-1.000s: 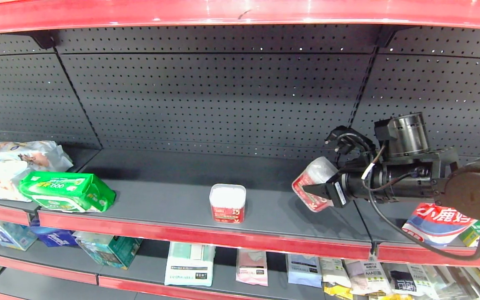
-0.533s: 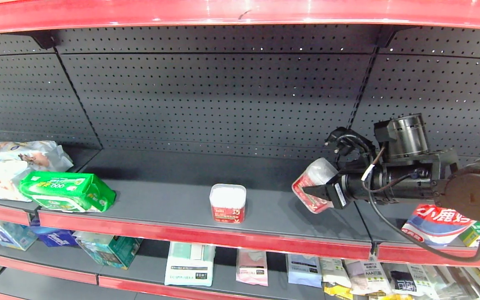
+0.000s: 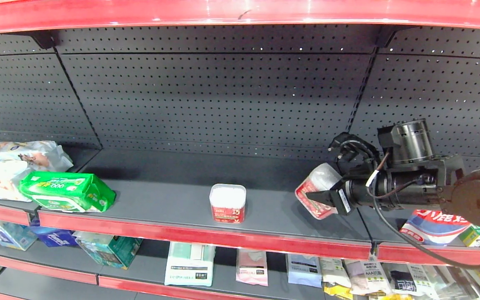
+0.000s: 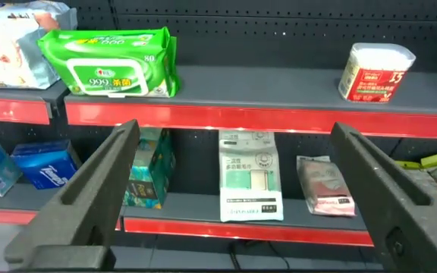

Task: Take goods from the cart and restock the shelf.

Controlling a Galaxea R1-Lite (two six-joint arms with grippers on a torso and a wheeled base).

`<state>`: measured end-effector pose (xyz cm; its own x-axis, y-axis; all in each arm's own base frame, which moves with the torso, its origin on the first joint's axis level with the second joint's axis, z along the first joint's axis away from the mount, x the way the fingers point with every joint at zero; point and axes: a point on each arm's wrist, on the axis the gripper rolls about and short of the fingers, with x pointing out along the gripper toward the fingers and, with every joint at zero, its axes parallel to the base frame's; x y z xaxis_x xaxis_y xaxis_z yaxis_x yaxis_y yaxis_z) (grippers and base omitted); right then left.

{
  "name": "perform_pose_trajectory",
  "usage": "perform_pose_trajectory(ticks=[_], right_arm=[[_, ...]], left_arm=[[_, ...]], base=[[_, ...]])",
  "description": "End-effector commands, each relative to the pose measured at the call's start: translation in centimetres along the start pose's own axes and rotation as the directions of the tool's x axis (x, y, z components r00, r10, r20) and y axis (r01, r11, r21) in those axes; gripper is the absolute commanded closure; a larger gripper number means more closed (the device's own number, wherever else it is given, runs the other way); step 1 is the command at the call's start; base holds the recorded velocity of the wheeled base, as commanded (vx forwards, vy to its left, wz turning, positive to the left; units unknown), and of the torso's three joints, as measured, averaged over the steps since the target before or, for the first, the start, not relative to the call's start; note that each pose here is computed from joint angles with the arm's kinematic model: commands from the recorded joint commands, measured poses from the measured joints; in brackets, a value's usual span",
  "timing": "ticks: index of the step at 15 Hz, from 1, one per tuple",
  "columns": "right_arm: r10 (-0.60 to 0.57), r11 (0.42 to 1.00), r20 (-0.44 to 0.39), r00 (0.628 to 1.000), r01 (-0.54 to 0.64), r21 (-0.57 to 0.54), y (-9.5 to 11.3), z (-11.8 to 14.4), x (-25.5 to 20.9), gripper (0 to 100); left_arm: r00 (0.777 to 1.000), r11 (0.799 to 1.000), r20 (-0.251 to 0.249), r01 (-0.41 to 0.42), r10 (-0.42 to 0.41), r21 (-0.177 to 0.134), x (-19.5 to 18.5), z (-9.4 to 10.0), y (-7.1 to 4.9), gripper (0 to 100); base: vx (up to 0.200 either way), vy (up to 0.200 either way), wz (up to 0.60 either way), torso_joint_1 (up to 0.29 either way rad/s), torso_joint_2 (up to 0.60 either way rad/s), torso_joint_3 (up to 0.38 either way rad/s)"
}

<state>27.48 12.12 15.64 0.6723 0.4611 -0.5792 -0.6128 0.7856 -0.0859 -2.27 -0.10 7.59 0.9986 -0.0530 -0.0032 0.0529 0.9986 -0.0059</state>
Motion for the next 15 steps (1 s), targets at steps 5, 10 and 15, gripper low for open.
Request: perform_pose_trajectory(ticks=[5, 10, 15], right_arm=[[0.002, 1.0, -0.001, 1.0, -0.002, -0.005, -0.2, 0.3, 0.8, 100], [0.016, 1.0, -0.023, 1.0, -0.017, -0.003, -0.6, 0.2, 3.3, 100], [0.049, 0.997, 0.012, 0.999, -0.049, -0.052, -0.5, 1.6, 7.1, 100]], left_arm=[[1.0, 1.0, 0.002, 0.001, -0.001, 0.0, 0.0, 0.0, 0.0, 0], [1.0, 1.0, 0.002, 0.001, -0.001, 0.0, 0.0, 0.0, 0.0, 0], [1.0, 1.0, 0.002, 0.001, -0.001, 0.0, 0.0, 0.0, 0.0, 0]], base=[[0.0, 0.0, 0.0, 0.0, 0.0, 0.0], [0.0, 0.0, 0.0, 0.0, 0.0, 0.0], [0.0, 0.0, 0.0, 0.0, 0.0, 0.0]])
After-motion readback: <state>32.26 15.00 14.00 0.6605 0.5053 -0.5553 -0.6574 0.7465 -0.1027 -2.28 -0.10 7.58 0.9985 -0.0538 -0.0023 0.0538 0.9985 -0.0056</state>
